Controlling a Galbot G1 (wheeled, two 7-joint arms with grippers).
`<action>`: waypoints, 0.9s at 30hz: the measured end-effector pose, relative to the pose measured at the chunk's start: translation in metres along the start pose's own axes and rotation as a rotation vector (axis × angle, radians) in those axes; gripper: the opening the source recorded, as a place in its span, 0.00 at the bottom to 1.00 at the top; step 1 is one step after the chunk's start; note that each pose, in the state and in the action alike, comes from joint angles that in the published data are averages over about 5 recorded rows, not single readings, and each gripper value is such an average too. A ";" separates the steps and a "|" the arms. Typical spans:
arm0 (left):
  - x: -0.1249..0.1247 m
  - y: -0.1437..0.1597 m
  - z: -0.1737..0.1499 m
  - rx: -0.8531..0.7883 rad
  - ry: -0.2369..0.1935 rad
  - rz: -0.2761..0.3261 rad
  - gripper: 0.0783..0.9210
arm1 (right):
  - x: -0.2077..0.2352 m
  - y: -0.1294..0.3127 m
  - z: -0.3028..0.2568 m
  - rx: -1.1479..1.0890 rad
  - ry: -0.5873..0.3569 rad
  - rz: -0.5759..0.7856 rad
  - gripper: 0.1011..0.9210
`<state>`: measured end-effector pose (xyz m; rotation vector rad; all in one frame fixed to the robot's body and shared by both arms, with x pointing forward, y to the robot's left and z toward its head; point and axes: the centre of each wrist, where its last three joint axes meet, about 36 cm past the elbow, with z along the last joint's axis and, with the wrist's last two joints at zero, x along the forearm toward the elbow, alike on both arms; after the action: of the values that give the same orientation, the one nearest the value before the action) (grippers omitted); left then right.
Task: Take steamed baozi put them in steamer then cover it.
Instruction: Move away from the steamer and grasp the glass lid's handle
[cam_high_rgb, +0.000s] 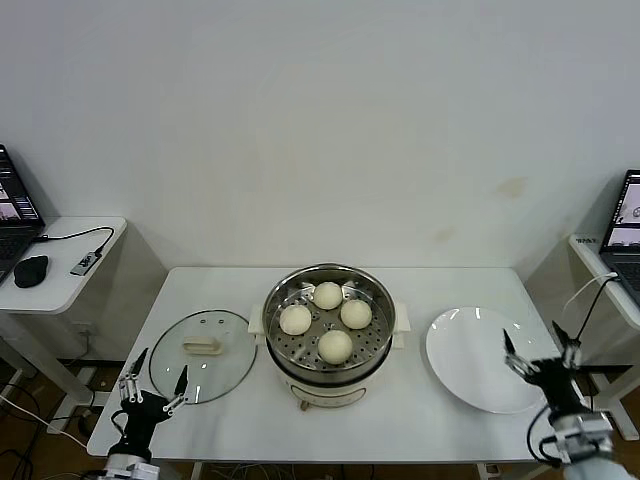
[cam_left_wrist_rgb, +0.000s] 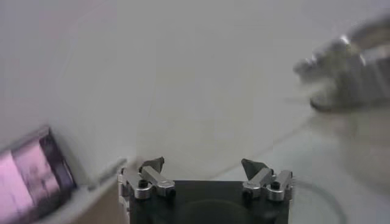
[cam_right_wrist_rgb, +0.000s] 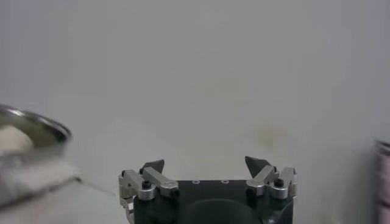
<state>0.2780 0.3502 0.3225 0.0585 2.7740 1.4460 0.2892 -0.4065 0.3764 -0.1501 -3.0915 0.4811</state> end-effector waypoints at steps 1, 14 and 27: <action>-0.002 0.001 0.004 -0.049 -0.009 0.013 0.88 | 0.006 0.000 0.003 0.001 0.012 0.016 0.88; -0.055 0.005 0.043 -0.457 -0.099 0.129 0.88 | 0.058 0.004 0.023 0.013 0.100 0.147 0.88; -0.107 -0.001 0.064 -0.580 -0.125 0.176 0.88 | 0.084 0.010 0.029 0.012 0.144 0.196 0.88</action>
<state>0.3864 0.3984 0.2846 0.3752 2.1963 2.1405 0.2058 -0.3978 0.3458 -0.4697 -2.9458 0.4708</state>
